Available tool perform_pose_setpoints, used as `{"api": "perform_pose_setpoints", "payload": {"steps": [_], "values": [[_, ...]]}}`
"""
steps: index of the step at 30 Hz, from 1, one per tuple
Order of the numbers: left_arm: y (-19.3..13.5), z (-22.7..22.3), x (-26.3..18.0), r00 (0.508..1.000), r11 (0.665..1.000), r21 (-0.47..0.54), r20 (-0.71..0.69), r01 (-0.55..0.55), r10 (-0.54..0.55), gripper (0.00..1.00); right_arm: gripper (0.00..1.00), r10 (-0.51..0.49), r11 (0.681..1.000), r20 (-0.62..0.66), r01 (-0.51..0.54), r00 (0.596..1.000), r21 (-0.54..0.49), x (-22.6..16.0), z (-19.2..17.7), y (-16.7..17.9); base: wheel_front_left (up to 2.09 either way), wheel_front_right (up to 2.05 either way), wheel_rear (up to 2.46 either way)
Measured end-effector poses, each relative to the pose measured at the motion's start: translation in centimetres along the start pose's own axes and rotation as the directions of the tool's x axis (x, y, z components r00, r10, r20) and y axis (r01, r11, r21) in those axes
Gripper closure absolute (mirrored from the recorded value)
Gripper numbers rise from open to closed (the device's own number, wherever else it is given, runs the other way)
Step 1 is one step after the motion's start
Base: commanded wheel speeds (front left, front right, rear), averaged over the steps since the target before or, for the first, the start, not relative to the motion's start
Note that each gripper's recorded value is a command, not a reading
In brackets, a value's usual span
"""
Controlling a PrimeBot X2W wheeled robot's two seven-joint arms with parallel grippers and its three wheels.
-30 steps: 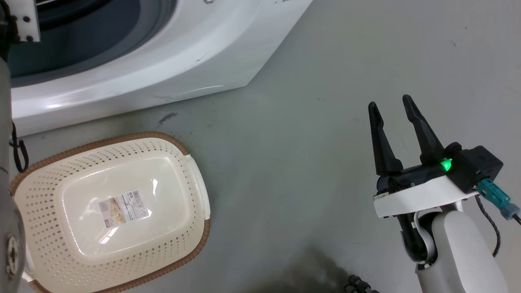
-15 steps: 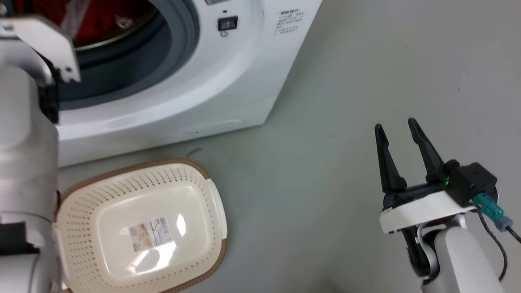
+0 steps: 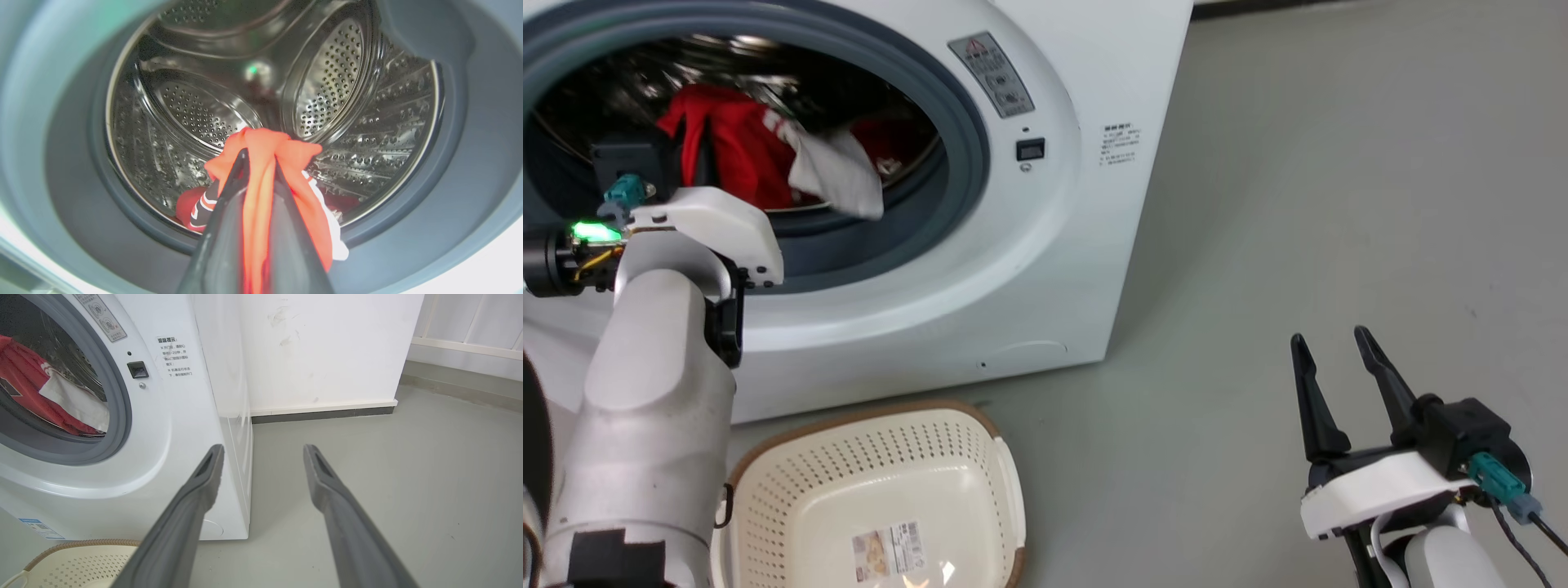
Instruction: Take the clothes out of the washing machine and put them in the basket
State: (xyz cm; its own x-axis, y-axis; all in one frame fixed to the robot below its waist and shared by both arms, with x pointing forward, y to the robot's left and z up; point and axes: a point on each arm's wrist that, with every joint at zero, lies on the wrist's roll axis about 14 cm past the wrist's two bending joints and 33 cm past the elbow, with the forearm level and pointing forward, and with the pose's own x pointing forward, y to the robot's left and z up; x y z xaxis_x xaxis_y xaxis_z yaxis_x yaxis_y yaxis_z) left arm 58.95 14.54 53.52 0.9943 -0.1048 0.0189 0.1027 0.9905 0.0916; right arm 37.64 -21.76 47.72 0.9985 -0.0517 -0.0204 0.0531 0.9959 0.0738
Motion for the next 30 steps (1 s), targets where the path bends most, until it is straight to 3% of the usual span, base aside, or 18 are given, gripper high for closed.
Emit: {"api": "perform_pose_setpoints", "payload": {"steps": [9, 19, 21, 26, 30], "values": [[0.1, 6.1, -5.5, 0.979, 0.997, -0.07, 0.206, 0.013, 0.001, 1.0, 0.0, 0.029, 0.999, 0.03, -0.029, 0.999, 0.013, -1.6, 1.5, 1.1, 0.0, 0.0, 0.0], [-0.5, 7.8, -11.9, 0.949, 0.991, -0.129, 0.315, 0.033, 0.009, 1.0, 0.0, 0.061, 0.998, 0.044, -0.061, 0.997, -0.001, -1.7, 2.5, 2.0, 0.0, 0.0, 0.0], [-0.7, 6.9, -13.3, 0.957, 0.99, -0.142, 0.291, 0.027, 0.016, 1.0, 0.0, 0.062, 0.998, 0.043, -0.062, 0.997, -0.006, -1.7, 2.5, 2.1, 0.0, 0.0, 0.0], [-2.0, -0.5, -17.8, 0.997, 0.976, -0.216, 0.062, -0.025, 0.04, 1.0, 0.0, 0.062, 0.998, 0.021, -0.061, 0.998, -0.018, -1.1, 1.9, 2.0, 0.0, 0.0, 0.0], [-2.6, -5.9, -19.2, 0.994, 0.967, -0.244, -0.1, -0.073, 0.05, 1.0, 0.0, 0.07, 0.997, 0.01, -0.069, 0.998, -0.021, 0.1, 1.5, 2.3, 0.0, 0.0, 0.0]]}}
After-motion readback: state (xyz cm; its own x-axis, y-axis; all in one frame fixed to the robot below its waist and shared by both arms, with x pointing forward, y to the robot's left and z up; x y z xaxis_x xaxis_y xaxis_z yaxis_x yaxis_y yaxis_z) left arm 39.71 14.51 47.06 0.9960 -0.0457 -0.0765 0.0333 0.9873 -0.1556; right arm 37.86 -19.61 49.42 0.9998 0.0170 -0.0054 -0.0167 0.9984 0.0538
